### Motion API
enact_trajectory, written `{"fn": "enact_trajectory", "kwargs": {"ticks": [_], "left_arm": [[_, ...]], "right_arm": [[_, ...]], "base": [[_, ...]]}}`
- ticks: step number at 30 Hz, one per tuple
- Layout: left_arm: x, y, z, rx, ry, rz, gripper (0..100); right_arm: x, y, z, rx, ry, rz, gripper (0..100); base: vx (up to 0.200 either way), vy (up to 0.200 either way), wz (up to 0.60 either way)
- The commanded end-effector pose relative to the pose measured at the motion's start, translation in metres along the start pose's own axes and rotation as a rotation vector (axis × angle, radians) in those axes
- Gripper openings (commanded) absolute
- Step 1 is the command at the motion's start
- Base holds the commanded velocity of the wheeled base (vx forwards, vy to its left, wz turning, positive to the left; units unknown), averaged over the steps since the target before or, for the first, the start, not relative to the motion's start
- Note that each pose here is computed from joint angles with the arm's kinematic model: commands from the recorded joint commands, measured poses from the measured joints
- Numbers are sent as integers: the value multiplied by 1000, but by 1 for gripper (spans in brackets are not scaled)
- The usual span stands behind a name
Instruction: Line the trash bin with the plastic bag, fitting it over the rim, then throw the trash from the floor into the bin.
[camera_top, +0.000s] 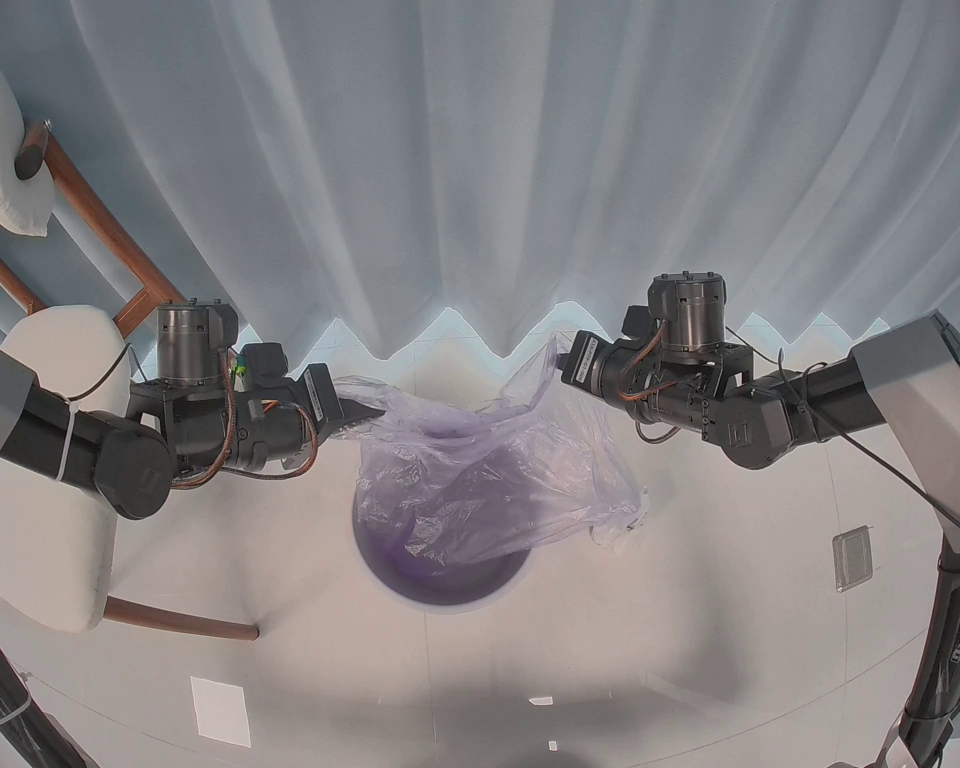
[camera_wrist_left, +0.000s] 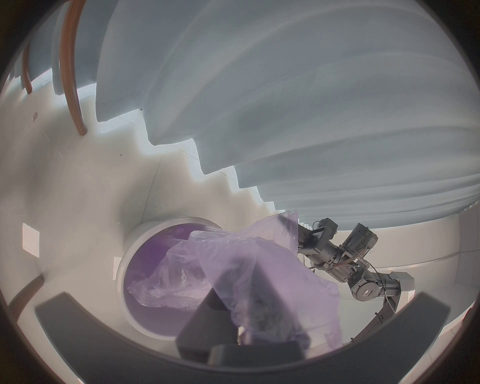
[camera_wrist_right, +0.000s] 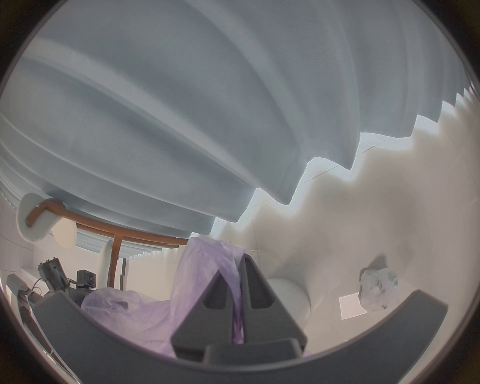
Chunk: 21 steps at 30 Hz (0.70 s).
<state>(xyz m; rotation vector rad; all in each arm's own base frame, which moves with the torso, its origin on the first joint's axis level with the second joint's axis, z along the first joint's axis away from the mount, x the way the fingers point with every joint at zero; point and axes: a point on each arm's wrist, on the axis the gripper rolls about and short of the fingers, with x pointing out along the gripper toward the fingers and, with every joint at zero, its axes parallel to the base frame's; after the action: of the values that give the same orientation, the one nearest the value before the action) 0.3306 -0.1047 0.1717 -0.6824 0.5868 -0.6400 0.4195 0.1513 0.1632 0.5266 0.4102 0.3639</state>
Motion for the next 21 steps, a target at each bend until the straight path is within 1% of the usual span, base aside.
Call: {"fn": "enact_trajectory", "kwargs": {"ticks": [1,6,10,14,19,21], "left_arm": [[0,1,6,-4,-8,9,0],[4,11,11,-18,-12,32,0],[6,24,13,-35,-12,60,0],[5,29,15,-43,-19,73,0],[2,35,18,-50,-30,86,0],[2,39,19,-57,-33,97,0]], "right_arm": [[10,-9,1,5,-4,-14,0],[19,-13,2,6,-14,-15,0],[26,-18,0,7,-11,-22,0],[30,-21,-1,10,-3,-34,0],[32,-25,7,15,-9,-51,0],[36,-32,10,22,-9,-67,0]], "base": [[0,0,0],[0,0,0],[0,0,0],[0,0,0],[0,0,0],[0,0,0]]}}
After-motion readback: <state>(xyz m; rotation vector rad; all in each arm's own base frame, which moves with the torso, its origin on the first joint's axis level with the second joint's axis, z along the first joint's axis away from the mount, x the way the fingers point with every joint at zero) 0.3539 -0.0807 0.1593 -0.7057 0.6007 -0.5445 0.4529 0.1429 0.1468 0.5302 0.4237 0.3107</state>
